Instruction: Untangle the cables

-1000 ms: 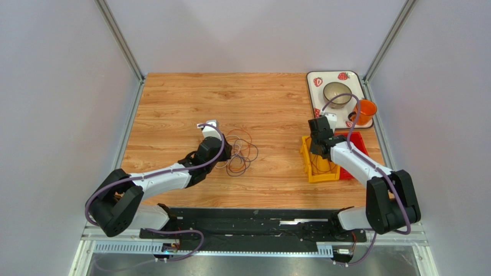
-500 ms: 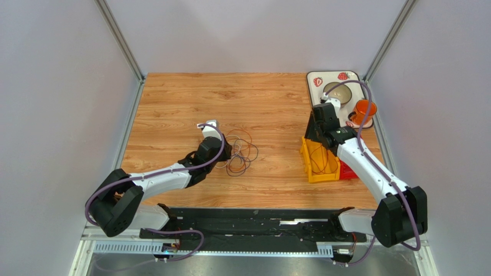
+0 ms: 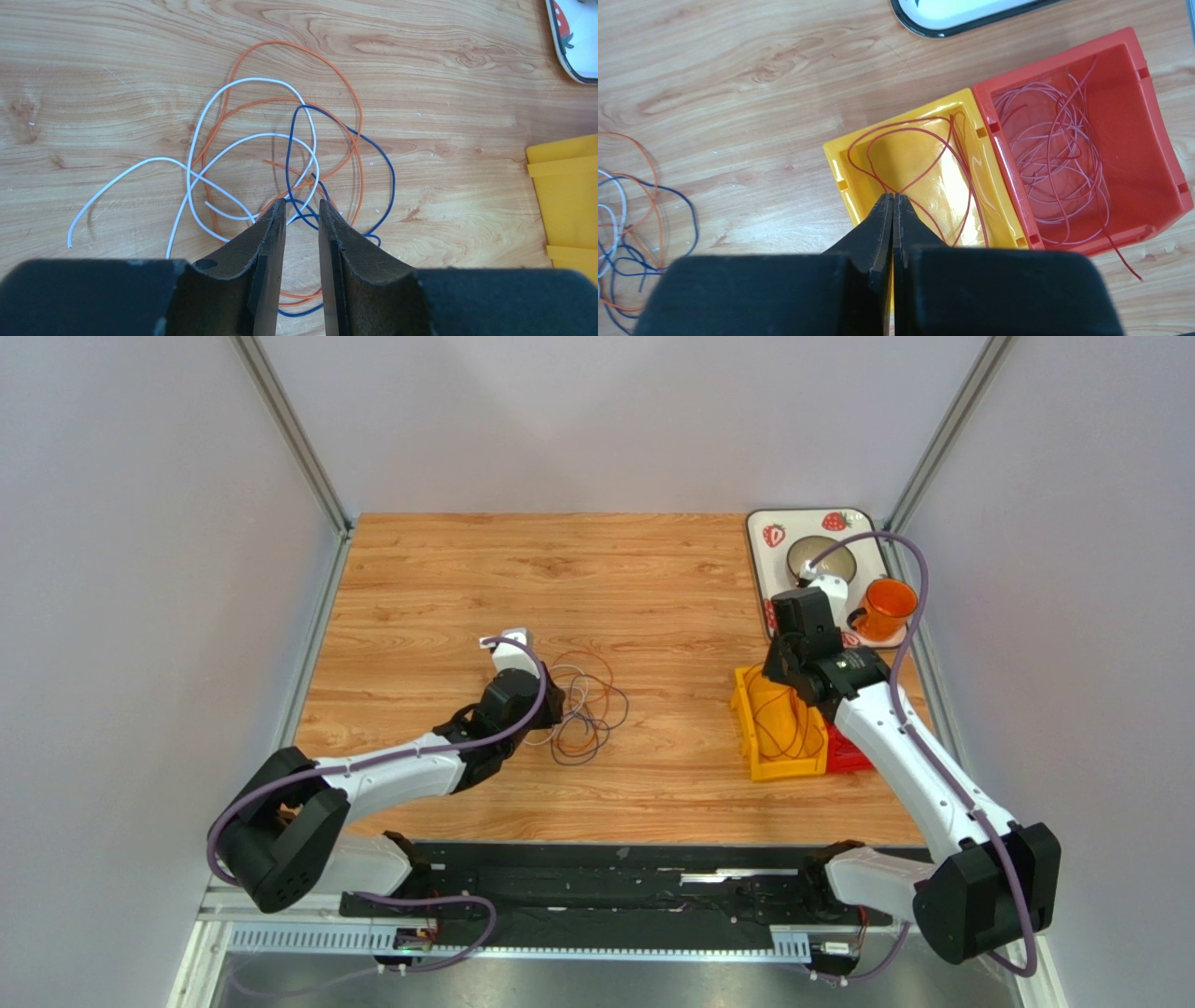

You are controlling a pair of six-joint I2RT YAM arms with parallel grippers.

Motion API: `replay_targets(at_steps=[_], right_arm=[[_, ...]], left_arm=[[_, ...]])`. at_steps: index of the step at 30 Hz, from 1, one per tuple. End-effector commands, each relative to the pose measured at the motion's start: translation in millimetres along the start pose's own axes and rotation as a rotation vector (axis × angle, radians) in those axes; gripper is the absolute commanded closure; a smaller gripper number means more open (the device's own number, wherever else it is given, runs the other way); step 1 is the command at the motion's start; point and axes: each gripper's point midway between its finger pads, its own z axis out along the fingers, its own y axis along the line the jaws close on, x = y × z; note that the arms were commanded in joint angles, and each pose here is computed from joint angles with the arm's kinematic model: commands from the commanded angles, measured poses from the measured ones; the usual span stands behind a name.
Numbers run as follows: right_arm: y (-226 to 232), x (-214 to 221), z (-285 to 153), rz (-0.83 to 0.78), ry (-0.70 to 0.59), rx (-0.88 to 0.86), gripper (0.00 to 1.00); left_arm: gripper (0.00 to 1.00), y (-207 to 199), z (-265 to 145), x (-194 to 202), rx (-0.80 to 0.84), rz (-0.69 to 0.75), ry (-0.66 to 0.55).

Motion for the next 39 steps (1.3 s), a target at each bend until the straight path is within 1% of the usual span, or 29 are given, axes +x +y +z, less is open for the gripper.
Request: replay_targets(at_steps=[1,2,6,10,15,19,21,24,26,27,28,29,30,31,33,34,35,36,37,38,39], right_arm=[[-8.2,17.9,13.4,-0.01,0.035,0.045,1.0],[-10.6,29.5,17.7,-0.022,0.058,0.055,1.0],[-21.9,46.7,34.1,-0.035,0.096,0.113,1.0],[-45.7,49.1,50.7,-0.005,0.112,0.21,1.0],[-56.8,56.3,70.0,0.031,0.176,0.238,1.0],[-51.8,51.2,73.3,0.009,0.182,0.216,1.0],[-45.0,46.5,71.5,0.0,0.185,0.179,1.0],[-24.9,34.2,60.6,-0.015,0.16,0.076,1.0],[-8.9,18.7,45.5,-0.044,0.104,0.038,1.0],[-4.5,14.9,38.7,-0.062,0.092,0.03,0.98],[5.6,12.9,31.1,-0.093,0.076,0.013,0.94],[9.4,-0.3,22.2,-0.1,0.035,0.021,0.91],[12.5,-1.1,16.2,-0.113,0.033,0.019,0.87],[23.6,-0.5,11.0,-0.128,0.026,-0.005,0.79],[42.1,-1.5,2.0,-0.125,0.019,-0.067,0.72],[59.7,2.4,-1.7,-0.135,0.014,-0.123,0.68],[72.6,7.6,-4.4,-0.121,0.023,-0.167,0.67],[83.4,14.6,-2.7,-0.126,0.033,-0.196,0.66],[99.3,24.5,-2.0,-0.143,0.031,-0.237,0.65],[105.5,29.7,0.6,-0.137,0.033,-0.237,0.65],[113.6,41.9,10.5,-0.156,0.062,-0.234,0.65]], left_arm=[[0.67,-9.8,1.8,-10.9,0.031,-0.002,-0.033],[0.67,-10.0,1.8,-11.2,0.032,-0.002,-0.034],[0.67,-9.3,1.8,-10.3,0.03,-0.001,-0.032],[0.67,-10.2,1.8,-11.0,0.032,-0.002,-0.032],[0.67,-10.4,2.3,-11.0,0.031,0.0,-0.031],[0.67,-9.7,2.5,-10.5,0.028,0.001,-0.029],[0.67,-10.2,2.9,-10.9,0.029,0.002,-0.031],[0.67,-10.6,5.1,-9.3,0.027,0.008,-0.023],[0.67,-10.3,4.6,-10.2,0.024,0.008,-0.024],[0.67,-7.5,5.0,-11.7,0.006,-0.001,-0.032],[0.66,-2.5,4.6,-9.2,-0.021,-0.003,-0.021],[0.62,-1.1,5.1,-12.4,-0.042,-0.015,-0.026],[0.52,3.6,6.2,-14.0,-0.075,-0.023,-0.034],[0.47,7.1,6.6,-12.0,-0.095,-0.017,-0.024],[0.39,8.9,9.0,-15.1,-0.122,-0.03,-0.032],[0.37,12.7,8.5,-11.9,-0.145,-0.02,-0.013],[0.35,9.4,8.7,-19.2,-0.153,-0.018,-0.019],[0.29,15.0,7.3,-23.6,-0.19,-0.018,-0.03],[0.25,20.0,5.3,-22.3,-0.218,-0.005,-0.014],[0.22,20.7,6.6,-31.6,-0.225,-0.011,-0.025],[0.2,24.0,8.9,-30.7,-0.237,-0.014,-0.003]])
